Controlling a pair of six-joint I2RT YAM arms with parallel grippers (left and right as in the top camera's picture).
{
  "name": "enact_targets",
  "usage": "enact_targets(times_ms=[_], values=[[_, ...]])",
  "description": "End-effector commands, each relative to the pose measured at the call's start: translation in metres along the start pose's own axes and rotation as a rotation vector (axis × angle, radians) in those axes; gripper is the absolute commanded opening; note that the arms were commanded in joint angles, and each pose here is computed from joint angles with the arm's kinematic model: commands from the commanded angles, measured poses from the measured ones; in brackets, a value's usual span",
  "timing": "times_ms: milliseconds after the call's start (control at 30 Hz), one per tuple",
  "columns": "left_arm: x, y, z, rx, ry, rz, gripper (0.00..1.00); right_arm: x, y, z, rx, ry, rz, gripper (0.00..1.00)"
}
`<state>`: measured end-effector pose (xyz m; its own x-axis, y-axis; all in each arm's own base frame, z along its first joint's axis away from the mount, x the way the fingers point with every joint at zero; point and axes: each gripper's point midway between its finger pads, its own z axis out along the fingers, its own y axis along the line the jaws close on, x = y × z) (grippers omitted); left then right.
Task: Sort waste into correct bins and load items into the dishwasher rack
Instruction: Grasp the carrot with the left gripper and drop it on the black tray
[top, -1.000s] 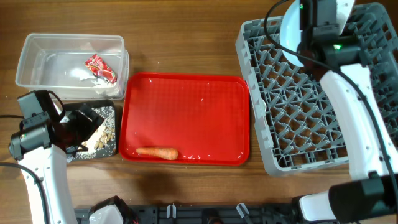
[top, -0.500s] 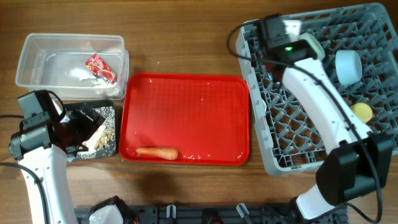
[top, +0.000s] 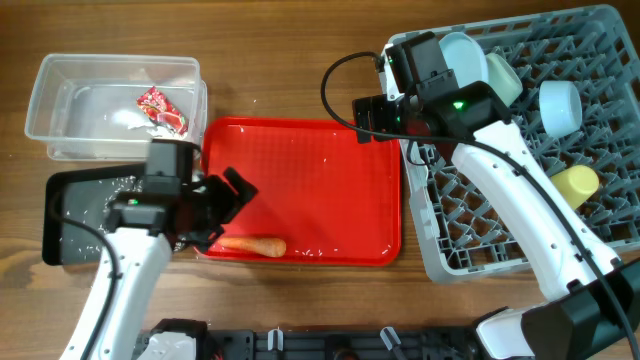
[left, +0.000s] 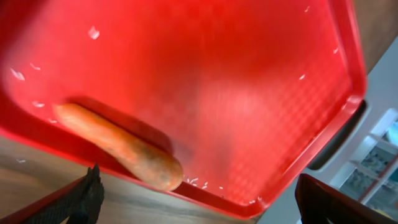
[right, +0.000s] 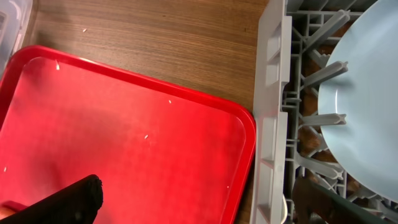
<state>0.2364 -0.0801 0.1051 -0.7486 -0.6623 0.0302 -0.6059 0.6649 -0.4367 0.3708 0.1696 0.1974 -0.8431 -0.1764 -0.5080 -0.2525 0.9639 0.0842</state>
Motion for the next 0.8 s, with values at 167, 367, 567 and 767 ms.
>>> enact_targets(times_ms=[167, 367, 567, 767], values=[[0.037, 0.025, 0.062, -0.253, 0.024, -0.228, 1.0, 0.002, 0.002, -0.004, -0.019, 0.006, -0.013, 1.0], [0.03, 0.039, 0.095, -0.347, 0.019, -0.258, 1.0, 0.004, 0.002, -0.004, -0.018, 0.011, -0.01, 1.0], [0.023, 0.039, 0.102, -0.348, -0.004, -0.244, 0.6, 0.005, 0.001, -0.004, -0.017, 0.016, -0.01, 1.0], [-0.008, 0.041, 0.094, -0.364, -0.18, -0.207, 0.24, 0.007, 0.001, -0.004, -0.016, 0.023, -0.011, 1.0]])
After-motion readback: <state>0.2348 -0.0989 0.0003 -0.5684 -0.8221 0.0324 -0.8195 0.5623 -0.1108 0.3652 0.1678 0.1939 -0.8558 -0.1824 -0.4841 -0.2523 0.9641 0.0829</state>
